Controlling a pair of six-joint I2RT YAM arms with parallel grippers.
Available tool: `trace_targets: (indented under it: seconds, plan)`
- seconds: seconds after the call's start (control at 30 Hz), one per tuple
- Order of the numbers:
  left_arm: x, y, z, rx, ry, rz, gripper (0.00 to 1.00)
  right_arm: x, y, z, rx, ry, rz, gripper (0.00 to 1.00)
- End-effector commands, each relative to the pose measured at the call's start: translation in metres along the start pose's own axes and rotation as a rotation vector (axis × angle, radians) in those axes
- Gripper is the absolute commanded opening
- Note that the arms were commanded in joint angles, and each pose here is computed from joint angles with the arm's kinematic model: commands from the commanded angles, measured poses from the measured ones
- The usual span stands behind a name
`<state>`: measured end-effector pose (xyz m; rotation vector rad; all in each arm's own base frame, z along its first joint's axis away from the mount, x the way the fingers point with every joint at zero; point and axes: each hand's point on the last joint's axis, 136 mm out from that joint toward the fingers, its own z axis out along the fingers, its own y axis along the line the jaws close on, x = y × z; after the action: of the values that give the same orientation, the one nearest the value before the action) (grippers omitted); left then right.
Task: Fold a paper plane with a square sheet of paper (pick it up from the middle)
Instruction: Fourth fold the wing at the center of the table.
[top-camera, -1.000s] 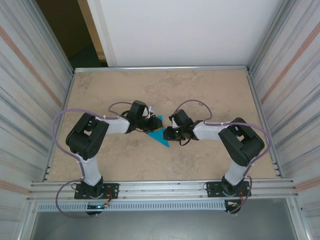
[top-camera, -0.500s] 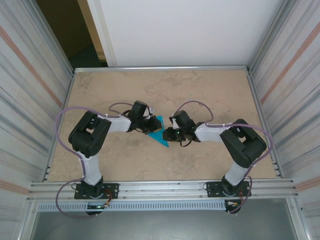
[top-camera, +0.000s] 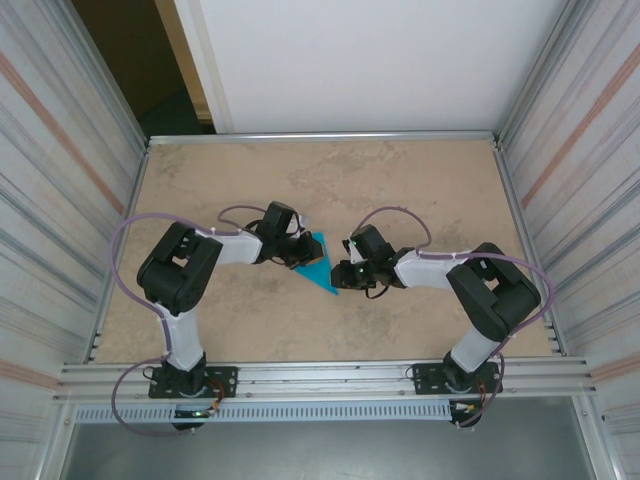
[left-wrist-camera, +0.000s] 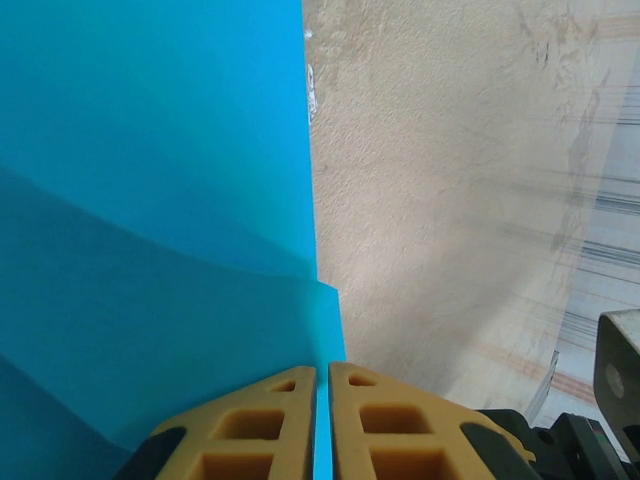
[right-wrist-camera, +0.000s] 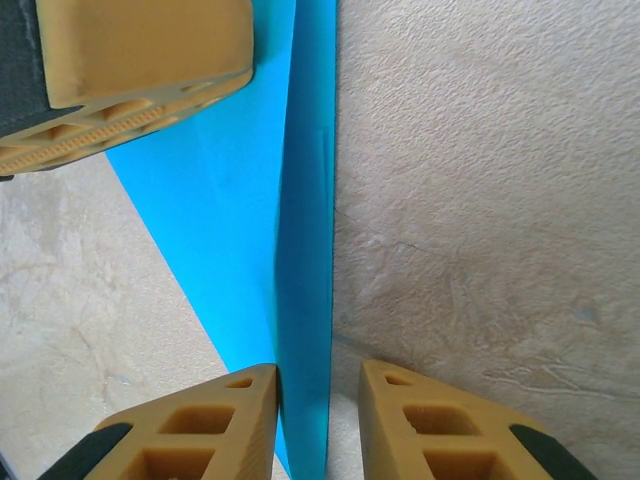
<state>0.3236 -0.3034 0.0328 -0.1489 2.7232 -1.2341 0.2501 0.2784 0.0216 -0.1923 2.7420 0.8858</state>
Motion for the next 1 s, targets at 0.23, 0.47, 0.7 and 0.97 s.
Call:
trace_targets:
  seconds: [0.23,0.47,0.7,0.97]
  plan:
    - [-0.005,0.001,0.005,-0.017,-0.005,0.018,0.12,0.033,-0.026,0.015,0.100,0.122,0.044,0.22]
    - [-0.006,0.001,0.006,-0.017,-0.001,0.016,0.12,0.033,-0.023,0.017,0.090,0.124,0.045,0.22]
    - [-0.005,-0.001,0.005,-0.008,0.002,0.024,0.12,0.000,0.011,-0.021,-0.003,-0.016,0.014,0.30]
    - [-0.004,0.000,0.007,-0.007,0.008,0.022,0.12,-0.008,0.039,-0.023,-0.137,-0.002,-0.032,0.22]
